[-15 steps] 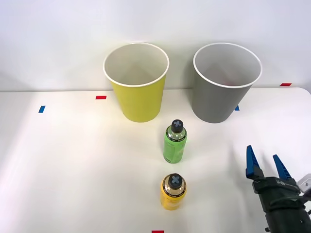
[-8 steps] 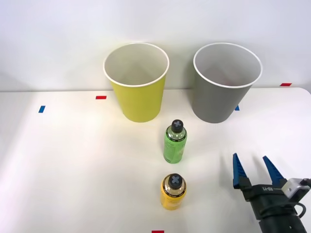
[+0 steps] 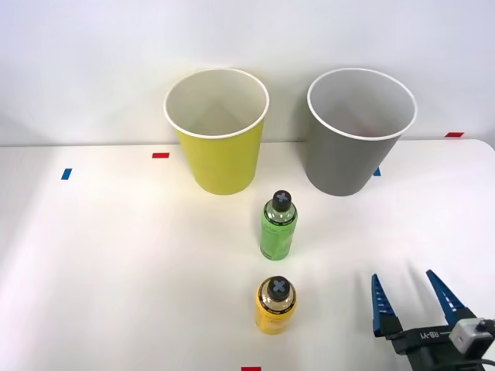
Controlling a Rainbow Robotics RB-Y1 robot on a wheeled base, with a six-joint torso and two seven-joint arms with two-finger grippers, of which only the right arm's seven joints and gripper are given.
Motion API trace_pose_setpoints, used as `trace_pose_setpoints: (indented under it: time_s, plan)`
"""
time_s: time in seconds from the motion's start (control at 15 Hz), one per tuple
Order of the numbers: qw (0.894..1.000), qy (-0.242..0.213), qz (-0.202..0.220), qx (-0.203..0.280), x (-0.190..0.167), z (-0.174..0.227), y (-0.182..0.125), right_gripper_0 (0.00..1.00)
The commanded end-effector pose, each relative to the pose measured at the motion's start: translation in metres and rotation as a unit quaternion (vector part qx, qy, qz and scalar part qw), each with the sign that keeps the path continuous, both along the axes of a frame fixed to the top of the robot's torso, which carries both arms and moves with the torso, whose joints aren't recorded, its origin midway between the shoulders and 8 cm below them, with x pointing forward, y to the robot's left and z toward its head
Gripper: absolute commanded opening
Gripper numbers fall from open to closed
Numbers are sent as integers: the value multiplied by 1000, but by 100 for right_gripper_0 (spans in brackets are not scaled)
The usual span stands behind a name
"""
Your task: Put cans in the gray bin, plastic bottles in the light green bin
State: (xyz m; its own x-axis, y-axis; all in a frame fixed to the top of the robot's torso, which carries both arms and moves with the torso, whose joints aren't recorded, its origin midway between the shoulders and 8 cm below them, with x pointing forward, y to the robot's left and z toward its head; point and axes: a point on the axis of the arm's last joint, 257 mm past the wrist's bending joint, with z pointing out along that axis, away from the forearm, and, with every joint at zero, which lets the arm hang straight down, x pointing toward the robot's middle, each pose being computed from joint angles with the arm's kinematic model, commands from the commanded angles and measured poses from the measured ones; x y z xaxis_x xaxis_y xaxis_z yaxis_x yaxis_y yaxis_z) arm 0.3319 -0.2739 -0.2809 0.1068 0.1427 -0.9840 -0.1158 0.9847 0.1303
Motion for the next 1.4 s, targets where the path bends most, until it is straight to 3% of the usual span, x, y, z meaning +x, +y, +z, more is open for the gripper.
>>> trace_pose_setpoints:
  time_s: [0.07, 0.67, 1.4]
  plan:
    - [999, 2, -11, 36, -12, -2, -5, 100]
    - [989, 1, -30, 147, -37, -6, -2, 100]
    - [989, 3, -31, 145, -47, -8, -2, 100]
